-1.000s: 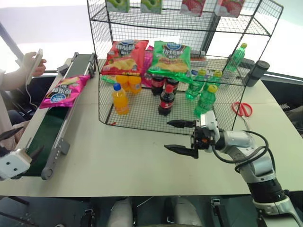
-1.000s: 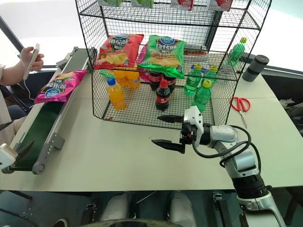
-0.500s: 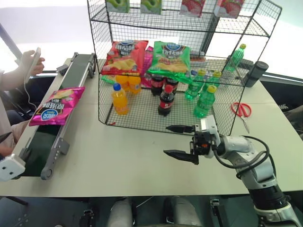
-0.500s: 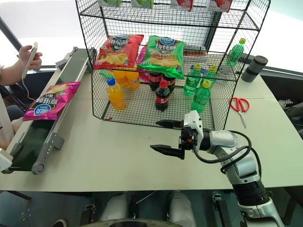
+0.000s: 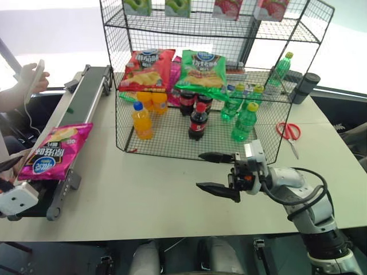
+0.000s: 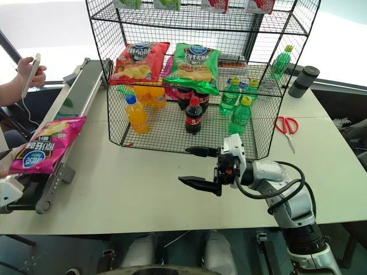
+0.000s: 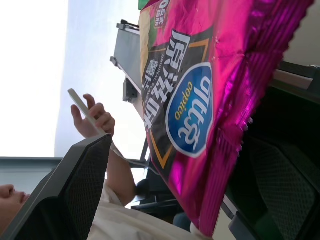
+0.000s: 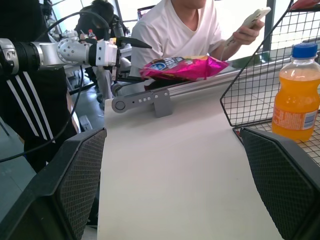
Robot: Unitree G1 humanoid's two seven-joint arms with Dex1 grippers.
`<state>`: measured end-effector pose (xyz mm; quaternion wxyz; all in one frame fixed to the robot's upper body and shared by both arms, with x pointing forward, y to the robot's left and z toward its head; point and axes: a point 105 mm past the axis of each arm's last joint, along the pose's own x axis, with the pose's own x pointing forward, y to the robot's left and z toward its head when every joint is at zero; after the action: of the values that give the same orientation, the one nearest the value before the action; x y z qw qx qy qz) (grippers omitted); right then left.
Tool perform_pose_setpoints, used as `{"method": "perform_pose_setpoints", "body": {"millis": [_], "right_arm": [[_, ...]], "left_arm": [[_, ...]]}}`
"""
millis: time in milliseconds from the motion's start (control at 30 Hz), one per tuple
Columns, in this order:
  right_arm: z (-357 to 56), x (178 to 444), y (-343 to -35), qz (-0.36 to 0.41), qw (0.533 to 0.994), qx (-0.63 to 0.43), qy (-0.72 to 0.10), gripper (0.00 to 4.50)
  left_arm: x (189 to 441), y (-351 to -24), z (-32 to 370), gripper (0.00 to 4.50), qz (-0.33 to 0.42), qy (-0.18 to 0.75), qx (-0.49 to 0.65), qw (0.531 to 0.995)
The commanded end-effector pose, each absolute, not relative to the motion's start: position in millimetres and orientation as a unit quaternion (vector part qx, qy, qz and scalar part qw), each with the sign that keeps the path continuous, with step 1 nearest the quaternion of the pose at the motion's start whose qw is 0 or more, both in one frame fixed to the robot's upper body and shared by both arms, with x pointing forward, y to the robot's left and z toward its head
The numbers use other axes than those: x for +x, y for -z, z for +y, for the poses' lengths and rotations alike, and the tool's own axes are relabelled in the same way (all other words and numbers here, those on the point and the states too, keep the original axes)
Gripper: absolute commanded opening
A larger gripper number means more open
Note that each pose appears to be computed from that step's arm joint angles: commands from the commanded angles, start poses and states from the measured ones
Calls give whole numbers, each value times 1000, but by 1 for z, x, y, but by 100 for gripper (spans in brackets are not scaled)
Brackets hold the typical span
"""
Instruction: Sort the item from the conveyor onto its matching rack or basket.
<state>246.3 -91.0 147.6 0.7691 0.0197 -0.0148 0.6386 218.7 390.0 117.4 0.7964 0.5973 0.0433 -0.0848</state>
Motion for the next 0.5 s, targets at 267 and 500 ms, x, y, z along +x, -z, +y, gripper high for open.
{"method": "perform_pose_setpoints", "body": {"millis": [267,500], "right_arm": [[-96,256,-157,-44,784,-22,-619,450],[-99,261,-156,-49,791,-37,-608,450]], "left_arm": [[228,-123,388,275,26,77,579,811],[234,-129,384,5,11,81,578,812]]}}
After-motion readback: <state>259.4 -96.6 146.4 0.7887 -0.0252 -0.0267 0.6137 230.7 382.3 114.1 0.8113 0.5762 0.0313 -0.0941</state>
